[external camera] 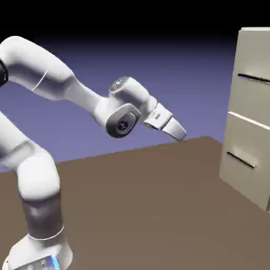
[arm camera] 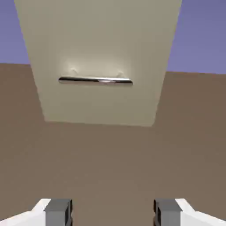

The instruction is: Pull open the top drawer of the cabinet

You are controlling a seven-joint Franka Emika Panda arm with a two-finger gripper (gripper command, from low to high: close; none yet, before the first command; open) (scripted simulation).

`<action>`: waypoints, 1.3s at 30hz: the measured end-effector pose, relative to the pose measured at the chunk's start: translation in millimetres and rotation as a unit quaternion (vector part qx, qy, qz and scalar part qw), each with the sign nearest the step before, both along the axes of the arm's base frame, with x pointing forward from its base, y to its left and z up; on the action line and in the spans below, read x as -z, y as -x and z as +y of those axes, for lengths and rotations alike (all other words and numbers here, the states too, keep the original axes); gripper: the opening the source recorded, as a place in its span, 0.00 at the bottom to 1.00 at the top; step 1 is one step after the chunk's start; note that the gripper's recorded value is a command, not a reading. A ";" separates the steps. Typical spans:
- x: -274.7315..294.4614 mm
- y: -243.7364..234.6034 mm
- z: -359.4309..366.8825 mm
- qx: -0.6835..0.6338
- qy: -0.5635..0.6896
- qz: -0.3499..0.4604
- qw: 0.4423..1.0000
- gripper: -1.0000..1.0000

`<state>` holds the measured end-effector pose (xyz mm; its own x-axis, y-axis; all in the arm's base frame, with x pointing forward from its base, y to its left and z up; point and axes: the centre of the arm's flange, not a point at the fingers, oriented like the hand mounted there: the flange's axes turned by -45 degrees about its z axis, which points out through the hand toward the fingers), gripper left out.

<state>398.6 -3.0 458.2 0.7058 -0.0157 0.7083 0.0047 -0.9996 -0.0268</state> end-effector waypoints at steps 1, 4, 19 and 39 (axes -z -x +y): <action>0.6 -7.7 -6.5 0.016 -0.024 0.005 1.000 0.50; 5.4 -30.3 -26.5 0.067 -0.090 0.019 0.994 0.50; 60.7 -121.4 -122.3 0.324 -0.326 0.051 0.887 0.50; 47.6 -214.7 -160.0 0.486 -0.482 -0.114 0.720 0.50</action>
